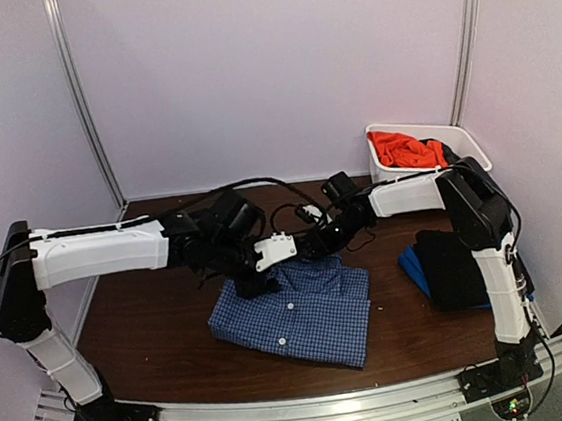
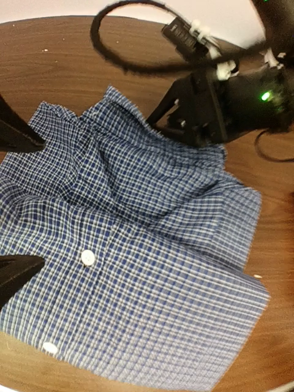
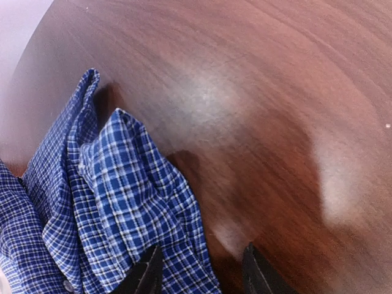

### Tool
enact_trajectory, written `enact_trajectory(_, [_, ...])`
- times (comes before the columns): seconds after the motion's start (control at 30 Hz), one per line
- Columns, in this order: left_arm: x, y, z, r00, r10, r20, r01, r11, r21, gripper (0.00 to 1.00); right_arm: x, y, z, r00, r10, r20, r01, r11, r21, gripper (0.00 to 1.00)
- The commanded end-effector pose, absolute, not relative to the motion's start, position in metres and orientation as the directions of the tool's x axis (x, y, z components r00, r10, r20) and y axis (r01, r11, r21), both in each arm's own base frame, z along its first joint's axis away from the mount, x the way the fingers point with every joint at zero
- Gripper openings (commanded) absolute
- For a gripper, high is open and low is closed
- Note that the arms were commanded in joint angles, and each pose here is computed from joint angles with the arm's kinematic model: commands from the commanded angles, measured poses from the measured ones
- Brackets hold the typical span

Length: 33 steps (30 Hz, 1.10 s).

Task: Fold and stack the mixed laundry pile
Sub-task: Fold the 2/3-rectangle-folded shirt at the center of the board.

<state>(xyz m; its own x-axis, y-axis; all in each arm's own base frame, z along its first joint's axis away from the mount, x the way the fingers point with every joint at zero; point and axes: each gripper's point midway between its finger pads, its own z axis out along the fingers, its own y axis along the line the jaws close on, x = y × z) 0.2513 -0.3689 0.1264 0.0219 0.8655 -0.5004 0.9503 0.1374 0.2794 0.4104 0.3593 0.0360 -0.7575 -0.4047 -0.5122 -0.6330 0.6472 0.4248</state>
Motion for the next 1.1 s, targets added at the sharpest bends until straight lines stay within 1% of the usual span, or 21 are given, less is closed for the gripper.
enact_trajectory(0.0, [0.219,-0.363,0.151,-0.055,0.763,-0.644,0.977,0.173,0.122,0.59,0.376,0.381,0.013,-0.729,-0.497,-0.471,-0.682,0.586,0.437,0.44])
enact_trajectory(0.17, [0.196,-0.349,0.136,-0.096,0.750,-0.654,0.985,0.166,0.046,0.59,0.342,0.395,0.009,-0.697,-0.542,-0.470,-0.717,0.515,0.470,0.41])
enact_trajectory(0.27, [0.187,-0.353,0.122,-0.071,0.765,-0.641,0.989,0.136,0.053,0.65,0.326,0.400,0.007,-0.682,-0.562,-0.468,-0.731,0.493,0.472,0.40])
enact_trajectory(0.33, [0.183,-0.358,0.107,-0.048,0.793,-0.607,0.990,0.117,0.075,0.65,0.325,0.399,0.010,-0.681,-0.560,-0.472,-0.732,0.504,0.457,0.39])
enact_trajectory(0.43, [0.184,-0.365,0.088,-0.041,0.828,-0.559,0.989,0.113,0.094,0.63,0.340,0.389,0.018,-0.687,-0.535,-0.492,-0.724,0.560,0.403,0.39])
enact_trajectory(0.5, [0.184,-0.367,0.081,-0.059,0.831,-0.553,0.990,0.121,0.077,0.60,0.361,0.377,0.023,-0.710,-0.495,-0.502,-0.694,0.615,0.374,0.40])
enact_trajectory(0.6, [0.173,-0.365,0.070,-0.114,0.816,-0.567,0.990,0.143,0.007,0.59,0.396,0.358,0.032,-0.736,-0.427,-0.526,-0.641,0.690,0.337,0.39])
enact_trajectory(0.7, [0.154,-0.353,0.047,-0.181,0.823,-0.539,0.983,0.174,-0.065,0.59,0.418,0.350,0.046,-0.736,-0.388,-0.555,-0.620,0.715,0.322,0.39])
enact_trajectory(0.77, [0.136,-0.347,0.034,-0.205,0.833,-0.514,0.979,0.178,-0.102,0.58,0.420,0.355,0.054,-0.724,-0.393,-0.567,-0.636,0.698,0.329,0.39])
enact_trajectory(0.87, [0.110,-0.347,0.026,-0.219,0.845,-0.488,0.975,0.169,-0.146,0.58,0.408,0.368,0.069,-0.704,-0.402,-0.585,-0.679,0.623,0.389,0.43])
enact_trajectory(0.93, [0.097,-0.353,0.030,-0.208,0.843,-0.496,0.975,0.139,-0.172,0.58,0.396,0.375,0.087,-0.684,-0.396,-0.613,-0.706,0.571,0.419,0.46])
enact_trajectory(0.97, [0.092,-0.356,0.035,-0.229,0.836,-0.499,0.969,0.144,-0.202,0.59,0.390,0.377,0.094,-0.677,-0.396,-0.620,-0.716,0.551,0.430,0.46])
enact_trajectory(1.07, [0.093,-0.364,0.057,-0.214,0.822,-0.528,0.973,0.130,-0.193,0.59,0.368,0.380,0.108,-0.674,-0.401,-0.620,-0.730,0.488,0.478,0.47])
